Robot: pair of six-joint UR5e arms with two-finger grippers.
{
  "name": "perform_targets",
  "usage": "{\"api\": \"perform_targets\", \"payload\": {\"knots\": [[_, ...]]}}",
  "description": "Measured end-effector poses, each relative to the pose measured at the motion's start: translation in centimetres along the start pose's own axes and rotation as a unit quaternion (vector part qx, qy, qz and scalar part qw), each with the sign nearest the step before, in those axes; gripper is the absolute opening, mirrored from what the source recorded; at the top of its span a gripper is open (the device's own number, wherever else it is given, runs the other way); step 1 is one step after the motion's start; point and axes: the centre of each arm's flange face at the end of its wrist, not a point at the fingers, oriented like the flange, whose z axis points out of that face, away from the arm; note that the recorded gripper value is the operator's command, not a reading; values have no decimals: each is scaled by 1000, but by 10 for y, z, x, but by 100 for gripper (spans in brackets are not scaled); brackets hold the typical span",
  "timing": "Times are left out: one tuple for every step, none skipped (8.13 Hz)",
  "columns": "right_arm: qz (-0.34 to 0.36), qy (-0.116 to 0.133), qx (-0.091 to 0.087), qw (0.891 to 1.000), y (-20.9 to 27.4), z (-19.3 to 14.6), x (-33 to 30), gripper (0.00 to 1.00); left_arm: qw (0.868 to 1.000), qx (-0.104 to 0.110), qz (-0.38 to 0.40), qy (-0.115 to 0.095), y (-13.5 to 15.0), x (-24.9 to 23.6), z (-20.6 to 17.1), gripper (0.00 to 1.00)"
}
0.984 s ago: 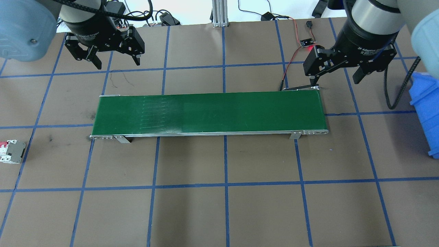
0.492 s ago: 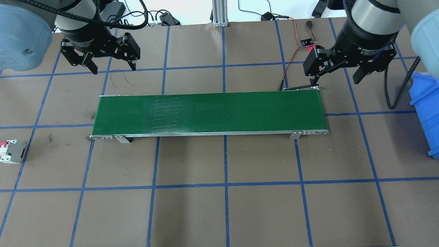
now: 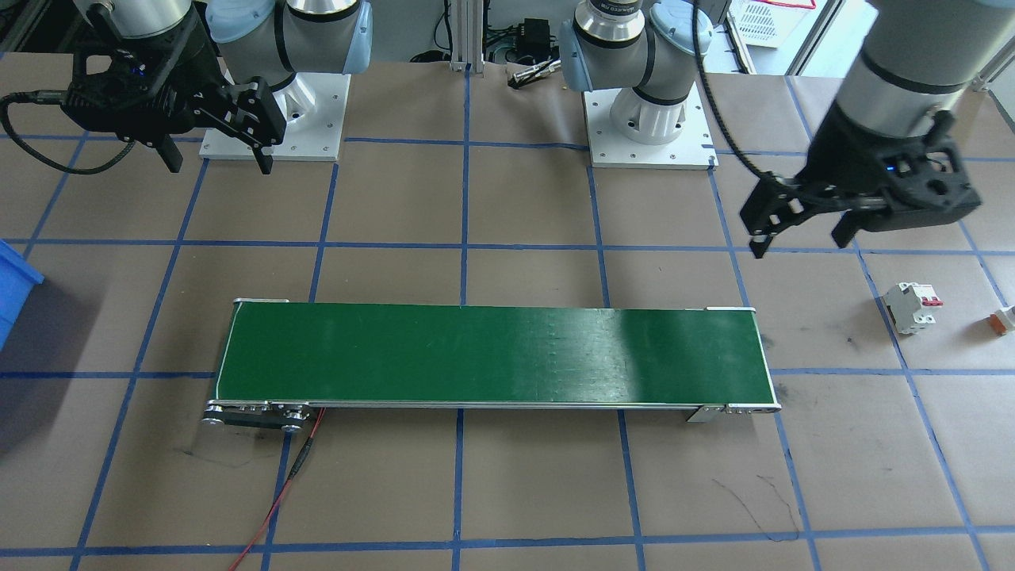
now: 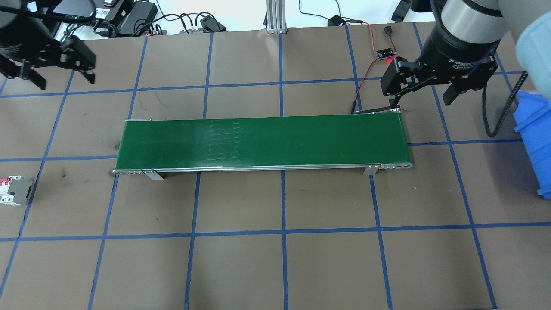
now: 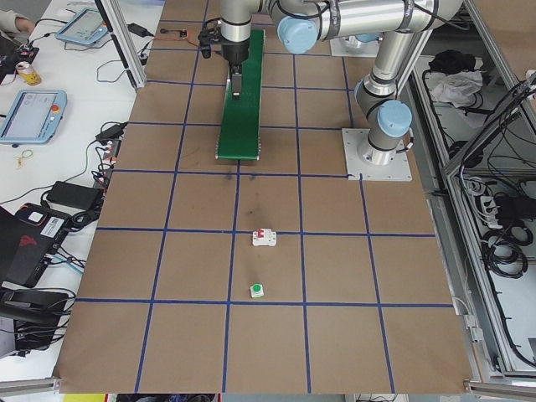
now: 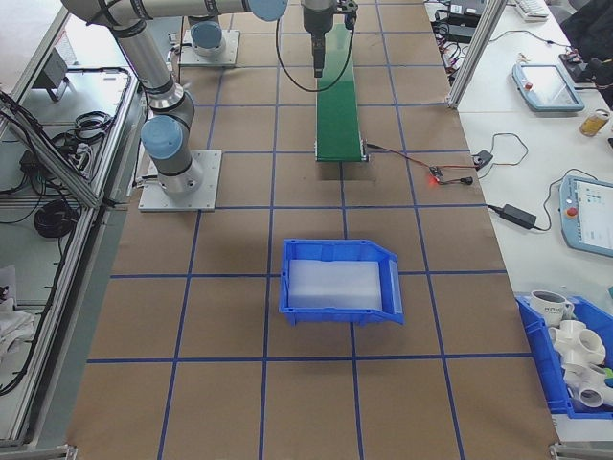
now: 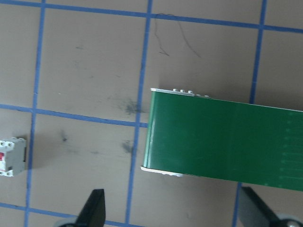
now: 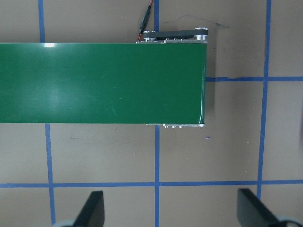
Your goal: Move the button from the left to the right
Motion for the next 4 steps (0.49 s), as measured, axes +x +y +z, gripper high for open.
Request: {"api": "perform_targets", "payload": {"knots": [[0,0,0,1000,0,0,0,100,1000,3,7,-7,-3,-57,2,100],[0,0,0,1000,0,0,0,100,1000,0,-7,-14,-4,-123,11,100],[0,0,0,1000,0,0,0,100,999,-15,-46,-17,2,-195,29,100],[0,0,0,1000,0,0,0,100,995,-32,-92,-14,14,-262,50,100]]}}
